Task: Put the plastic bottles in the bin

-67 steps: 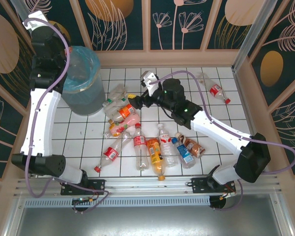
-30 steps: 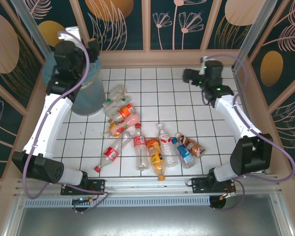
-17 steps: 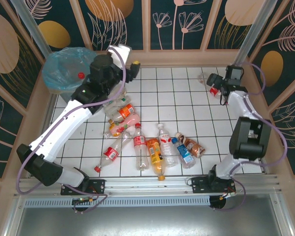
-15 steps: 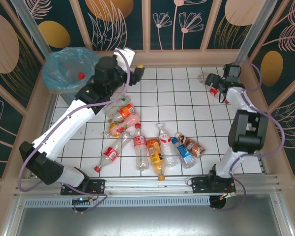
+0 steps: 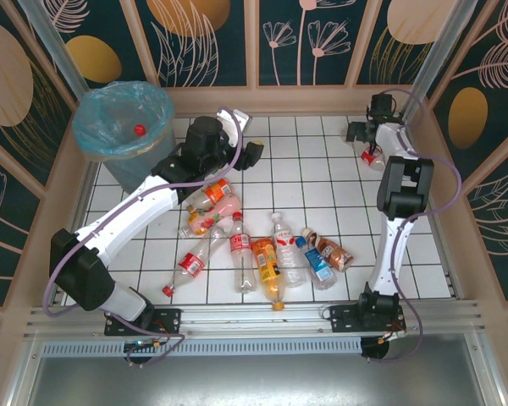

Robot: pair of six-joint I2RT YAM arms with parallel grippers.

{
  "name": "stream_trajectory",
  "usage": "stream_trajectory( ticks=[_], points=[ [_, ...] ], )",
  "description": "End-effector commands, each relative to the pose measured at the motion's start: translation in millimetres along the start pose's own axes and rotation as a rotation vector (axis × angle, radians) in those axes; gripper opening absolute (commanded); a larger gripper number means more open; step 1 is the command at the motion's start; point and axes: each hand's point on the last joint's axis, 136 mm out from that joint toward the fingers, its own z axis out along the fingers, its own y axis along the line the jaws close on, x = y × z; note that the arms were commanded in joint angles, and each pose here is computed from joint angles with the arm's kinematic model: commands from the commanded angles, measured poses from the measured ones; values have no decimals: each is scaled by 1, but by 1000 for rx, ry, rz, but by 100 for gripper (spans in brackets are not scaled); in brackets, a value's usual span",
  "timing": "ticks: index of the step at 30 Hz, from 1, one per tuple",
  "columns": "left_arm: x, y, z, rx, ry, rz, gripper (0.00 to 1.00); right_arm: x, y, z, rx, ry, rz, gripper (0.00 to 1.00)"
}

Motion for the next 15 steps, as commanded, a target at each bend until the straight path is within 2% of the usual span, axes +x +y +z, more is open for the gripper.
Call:
stream_trajectory(
  ticks=[1, 11, 15],
  points=[
    [-7, -5, 4, 21, -39, -27, 78, 30, 10, 9, 14, 124, -85, 99],
    [-4, -4, 5, 15, -30, -32, 78, 49, 22, 22, 1, 189, -123, 97],
    [-4, -2, 4, 6, -36, -26, 78, 49, 23, 22, -5, 197, -100, 87]
  ],
)
